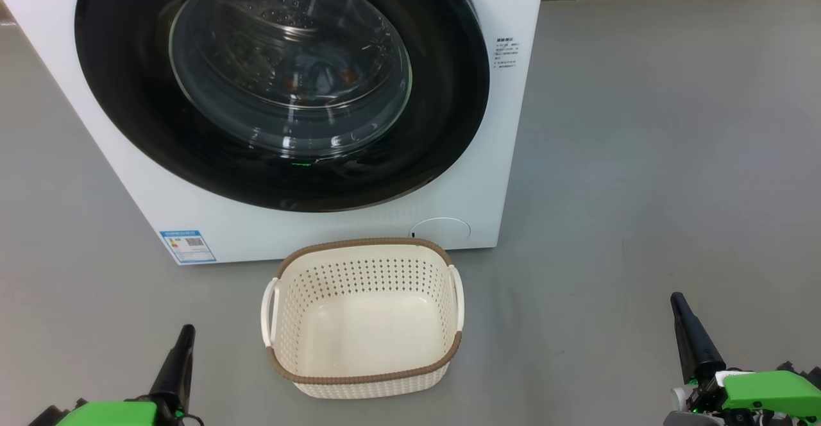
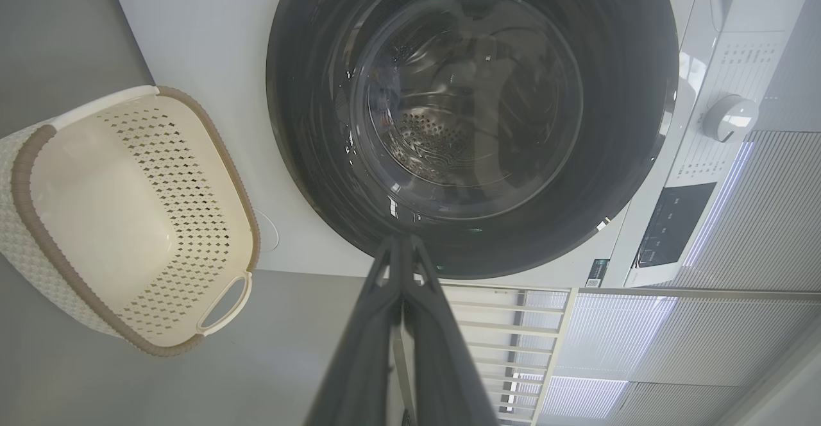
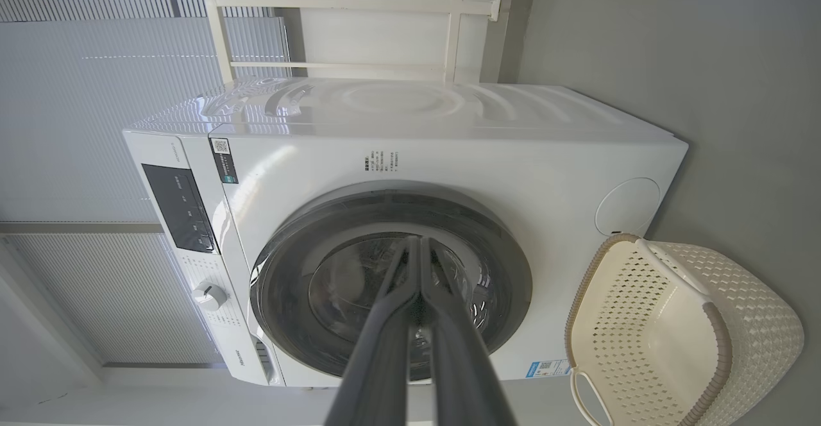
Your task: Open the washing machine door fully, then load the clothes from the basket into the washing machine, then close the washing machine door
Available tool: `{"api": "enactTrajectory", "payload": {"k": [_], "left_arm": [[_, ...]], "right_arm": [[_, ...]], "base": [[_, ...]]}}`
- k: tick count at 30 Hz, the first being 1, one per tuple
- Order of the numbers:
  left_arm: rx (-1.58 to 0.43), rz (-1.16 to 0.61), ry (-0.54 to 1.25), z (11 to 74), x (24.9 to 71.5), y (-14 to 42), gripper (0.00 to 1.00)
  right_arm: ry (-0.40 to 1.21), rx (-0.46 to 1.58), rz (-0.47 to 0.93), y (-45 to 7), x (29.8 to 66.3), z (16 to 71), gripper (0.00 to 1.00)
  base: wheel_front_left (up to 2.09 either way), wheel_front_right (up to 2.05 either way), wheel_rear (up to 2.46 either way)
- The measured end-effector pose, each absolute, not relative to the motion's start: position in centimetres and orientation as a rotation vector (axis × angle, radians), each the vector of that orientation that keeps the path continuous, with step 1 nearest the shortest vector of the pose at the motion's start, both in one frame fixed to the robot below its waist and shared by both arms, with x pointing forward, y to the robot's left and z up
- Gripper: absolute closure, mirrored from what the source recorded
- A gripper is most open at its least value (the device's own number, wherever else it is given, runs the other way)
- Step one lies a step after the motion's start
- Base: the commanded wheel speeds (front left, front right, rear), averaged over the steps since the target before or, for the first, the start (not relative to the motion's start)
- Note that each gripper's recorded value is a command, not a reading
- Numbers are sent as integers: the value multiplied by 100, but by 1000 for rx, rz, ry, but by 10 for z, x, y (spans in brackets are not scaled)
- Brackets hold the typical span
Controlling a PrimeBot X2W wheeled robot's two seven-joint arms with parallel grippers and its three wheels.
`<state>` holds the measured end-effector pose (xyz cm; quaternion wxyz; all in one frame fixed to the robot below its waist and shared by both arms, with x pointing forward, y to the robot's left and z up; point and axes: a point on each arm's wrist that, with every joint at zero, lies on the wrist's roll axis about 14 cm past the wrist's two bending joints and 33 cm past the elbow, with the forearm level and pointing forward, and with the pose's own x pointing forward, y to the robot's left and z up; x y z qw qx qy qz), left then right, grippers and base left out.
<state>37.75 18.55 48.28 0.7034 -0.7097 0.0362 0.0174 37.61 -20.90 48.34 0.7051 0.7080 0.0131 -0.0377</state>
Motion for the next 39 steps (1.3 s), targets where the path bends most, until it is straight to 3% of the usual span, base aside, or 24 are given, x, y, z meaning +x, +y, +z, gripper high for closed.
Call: {"api": "enactTrajectory", "payload": {"k": [39], "left_arm": [[-1579,39,80,483,378,186,100]], "right_arm": [[29,1574,-84,-209,376,483,100]], "base": [[0,0,0]]}}
